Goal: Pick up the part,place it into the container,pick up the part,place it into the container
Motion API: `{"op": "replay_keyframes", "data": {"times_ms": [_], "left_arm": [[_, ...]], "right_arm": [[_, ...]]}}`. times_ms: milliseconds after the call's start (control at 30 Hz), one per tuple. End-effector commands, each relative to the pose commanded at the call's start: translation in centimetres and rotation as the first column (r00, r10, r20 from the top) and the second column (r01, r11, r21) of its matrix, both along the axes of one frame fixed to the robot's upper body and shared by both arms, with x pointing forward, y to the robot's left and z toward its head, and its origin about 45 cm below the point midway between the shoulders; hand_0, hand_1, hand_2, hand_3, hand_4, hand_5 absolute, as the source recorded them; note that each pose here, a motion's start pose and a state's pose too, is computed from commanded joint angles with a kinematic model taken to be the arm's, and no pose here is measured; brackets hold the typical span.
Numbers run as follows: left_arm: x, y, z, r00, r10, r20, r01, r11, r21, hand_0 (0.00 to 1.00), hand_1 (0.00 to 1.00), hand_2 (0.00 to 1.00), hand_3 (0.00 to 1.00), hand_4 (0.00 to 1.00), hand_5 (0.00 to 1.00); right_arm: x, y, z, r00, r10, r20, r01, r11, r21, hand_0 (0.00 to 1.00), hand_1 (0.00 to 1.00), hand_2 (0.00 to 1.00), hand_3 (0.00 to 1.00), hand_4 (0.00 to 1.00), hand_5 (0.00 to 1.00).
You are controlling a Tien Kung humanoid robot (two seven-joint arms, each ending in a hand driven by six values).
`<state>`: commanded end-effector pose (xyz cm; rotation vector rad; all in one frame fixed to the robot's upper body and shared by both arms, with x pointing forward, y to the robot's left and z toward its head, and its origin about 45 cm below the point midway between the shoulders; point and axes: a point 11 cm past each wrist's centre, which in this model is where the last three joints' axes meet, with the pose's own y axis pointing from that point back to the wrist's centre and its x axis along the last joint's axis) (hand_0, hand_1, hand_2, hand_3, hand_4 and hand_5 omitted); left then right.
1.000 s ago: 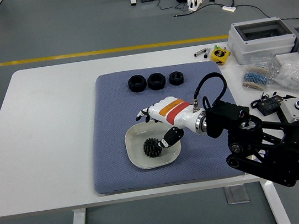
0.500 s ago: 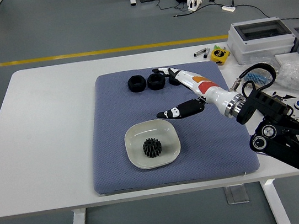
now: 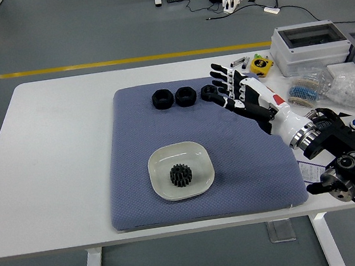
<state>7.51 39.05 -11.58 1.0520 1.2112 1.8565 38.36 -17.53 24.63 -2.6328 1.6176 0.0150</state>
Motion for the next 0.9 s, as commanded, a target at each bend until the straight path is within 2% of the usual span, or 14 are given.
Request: {"op": "replay_keyframes", "data": {"times_ms": [100,133,200,300,333,467,500,533,700,733,900], "left_arm": [[0.0,-0.1,0.0,1.0,-0.001,0.0,0.001,1.0,-0.002,0.709,0.624,0.64,0.564,0.617,0.697],[0.0,-0.1,0.0,1.0,-0.001,0.001,0.001,1.0,-0.002,0.709,0.621,0.639,0.565,0.616,0.697],[0.04,-0.2,0.0,1.0,-0.001,0.001,0.001,1.0,-0.003,0.709,0.621,0.639,0.565,0.616,0.697],[0.1,-0.2,0.0,1.0,-0.001,0.003,0.001,1.0,-0.004,0.709,0.621,0.639,0.565,0.616,0.697],[0.14,-0.3,0.0,1.0,-0.001,0.004,0.001,1.0,-0.005,0.709,0.622,0.637,0.565,0.616,0.698],[0.2,-0.3,-0.1,1.0,-0.001,0.006,0.001,1.0,-0.006,0.709,0.622,0.637,0.565,0.616,0.698],[0.21,-0.3,0.0,1.0,-0.001,0.006,0.001,1.0,-0.006,0.709,0.622,0.637,0.565,0.616,0.698],[0.25,-0.3,0.0,1.0,-0.002,0.006,0.002,1.0,-0.006,0.709,0.622,0.637,0.565,0.615,0.699],[0.51,-0.3,0.0,1.0,0.001,0.013,-0.001,1.0,-0.007,0.709,0.622,0.637,0.565,0.615,0.699],[0.57,-0.3,0.0,1.0,0.001,0.015,-0.001,1.0,-0.007,0.709,0.623,0.636,0.564,0.614,0.699],[0.73,-0.4,0.0,1.0,0.003,0.019,-0.003,1.0,-0.008,0.709,0.623,0.636,0.564,0.614,0.699]], "right_arm": [[-0.1,-0.4,-0.6,0.997,-0.009,-0.081,0.018,0.993,0.12,0.998,0.917,0.955,0.998,0.998,0.636],[-0.1,-0.4,-0.8,0.994,-0.008,-0.106,0.025,0.988,0.155,0.998,0.928,0.959,0.998,0.998,0.692],[-0.2,-0.7,-1.1,0.987,-0.003,-0.158,0.04,0.971,0.234,0.998,0.928,0.959,0.998,0.998,0.692],[-0.1,-1.2,-1.5,0.972,0.001,-0.235,0.083,0.933,0.35,0.998,0.928,0.959,0.998,0.998,0.692],[0.0,-1.5,-1.6,0.966,-0.008,-0.26,0.11,0.918,0.382,0.998,0.931,0.953,0.966,0.998,0.736],[0.5,-2.7,-2.1,0.934,-0.026,-0.356,0.211,0.844,0.493,0.998,0.931,0.953,0.966,0.998,0.736],[0.5,-2.8,-2.2,0.932,-0.027,-0.362,0.218,0.839,0.499,0.998,0.931,0.953,0.966,0.998,0.736],[0.6,-3.0,-2.2,0.93,-0.03,-0.366,0.223,0.837,0.5,0.998,0.912,0.926,0.92,0.998,0.757],[1.1,-4.5,-2.6,0.93,-0.069,-0.361,0.25,0.838,0.485,0.998,0.912,0.926,0.92,0.998,0.757],[1.2,-4.8,-2.7,0.931,-0.081,-0.357,0.256,0.841,0.477,0.965,0.862,0.88,0.873,0.998,0.789],[1.8,-6.8,-3.4,0.936,-0.16,-0.315,0.277,0.885,0.374,0.965,0.862,0.88,0.873,0.998,0.789]]}}
